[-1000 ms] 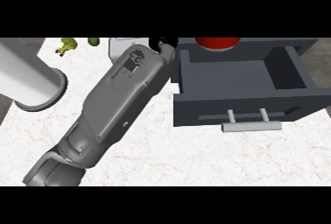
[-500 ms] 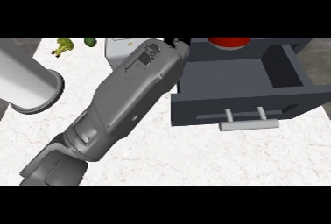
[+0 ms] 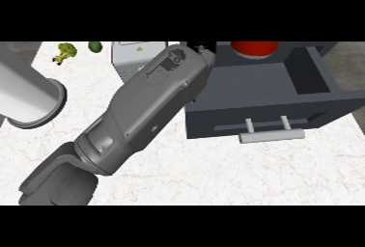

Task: Pick up the can, place it into the drawer and close the drawer

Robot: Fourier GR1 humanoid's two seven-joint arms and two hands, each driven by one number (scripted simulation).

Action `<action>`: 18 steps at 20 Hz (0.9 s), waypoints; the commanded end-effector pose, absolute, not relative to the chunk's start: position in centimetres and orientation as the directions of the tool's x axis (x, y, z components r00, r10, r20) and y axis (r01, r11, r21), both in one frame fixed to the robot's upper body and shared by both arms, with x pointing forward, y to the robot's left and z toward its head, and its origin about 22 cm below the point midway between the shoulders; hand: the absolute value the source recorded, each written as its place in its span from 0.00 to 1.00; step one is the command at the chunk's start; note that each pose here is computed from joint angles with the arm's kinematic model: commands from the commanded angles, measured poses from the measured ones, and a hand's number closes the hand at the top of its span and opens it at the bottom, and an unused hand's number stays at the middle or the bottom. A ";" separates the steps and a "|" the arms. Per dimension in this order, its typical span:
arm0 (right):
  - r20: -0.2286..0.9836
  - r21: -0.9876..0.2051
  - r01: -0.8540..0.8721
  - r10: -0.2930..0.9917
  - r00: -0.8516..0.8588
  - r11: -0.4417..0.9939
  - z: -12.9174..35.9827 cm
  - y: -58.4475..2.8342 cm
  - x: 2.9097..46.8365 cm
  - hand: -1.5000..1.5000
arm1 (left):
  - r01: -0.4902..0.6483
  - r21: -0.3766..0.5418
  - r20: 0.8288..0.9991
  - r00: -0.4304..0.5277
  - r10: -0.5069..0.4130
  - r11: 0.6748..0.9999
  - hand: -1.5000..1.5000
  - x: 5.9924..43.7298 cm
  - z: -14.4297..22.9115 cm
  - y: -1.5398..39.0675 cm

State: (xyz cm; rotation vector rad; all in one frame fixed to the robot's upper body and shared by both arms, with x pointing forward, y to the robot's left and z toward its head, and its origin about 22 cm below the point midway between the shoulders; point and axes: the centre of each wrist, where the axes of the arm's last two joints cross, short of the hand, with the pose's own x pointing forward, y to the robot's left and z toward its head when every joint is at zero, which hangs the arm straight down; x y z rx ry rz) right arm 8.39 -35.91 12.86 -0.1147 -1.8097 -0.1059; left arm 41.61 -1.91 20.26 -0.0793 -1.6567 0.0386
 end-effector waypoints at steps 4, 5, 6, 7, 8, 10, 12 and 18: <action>0.972 0.003 0.119 0.024 -0.232 0.993 12.6 -36.2 8.4 0.00 | -0.016 -0.020 0.997 -0.078 0.019 1.000 0.00 42.3 18.9 -1.5; 0.967 0.004 0.135 0.030 -0.254 0.991 12.9 -35.5 8.1 0.00 | -0.039 -0.009 0.996 -0.090 0.006 0.999 0.00 42.3 19.2 -1.7; 0.971 0.015 0.133 0.017 -0.237 0.991 12.8 -35.8 8.2 0.00 | -0.032 -0.010 0.997 -0.071 0.007 0.999 0.00 42.2 17.7 -1.2; 0.970 0.019 0.155 0.019 -0.243 0.988 13.4 -36.7 9.4 0.00 | -0.037 -0.010 0.997 -0.073 0.007 0.999 0.00 42.5 18.0 -1.1; 0.967 0.022 0.127 0.011 -0.256 0.992 13.3 -35.8 9.3 0.00 | -0.058 0.001 0.997 -0.072 -0.005 0.998 0.00 42.4 17.1 -0.9; 0.969 0.012 0.120 0.018 -0.246 0.993 13.4 -36.1 9.5 0.00 | -0.079 -0.005 0.998 -0.066 0.000 0.997 0.00 42.0 15.8 -0.7; 0.973 0.020 0.118 0.009 -0.233 0.993 12.8 -36.1 9.5 0.00 | -0.080 -0.009 0.998 -0.062 0.004 0.997 0.00 41.0 15.9 -1.7; 0.967 0.009 0.128 0.024 -0.253 0.992 12.8 -35.1 8.7 0.00 | -0.088 -0.026 0.997 -0.075 0.019 0.996 0.00 41.9 16.8 -1.4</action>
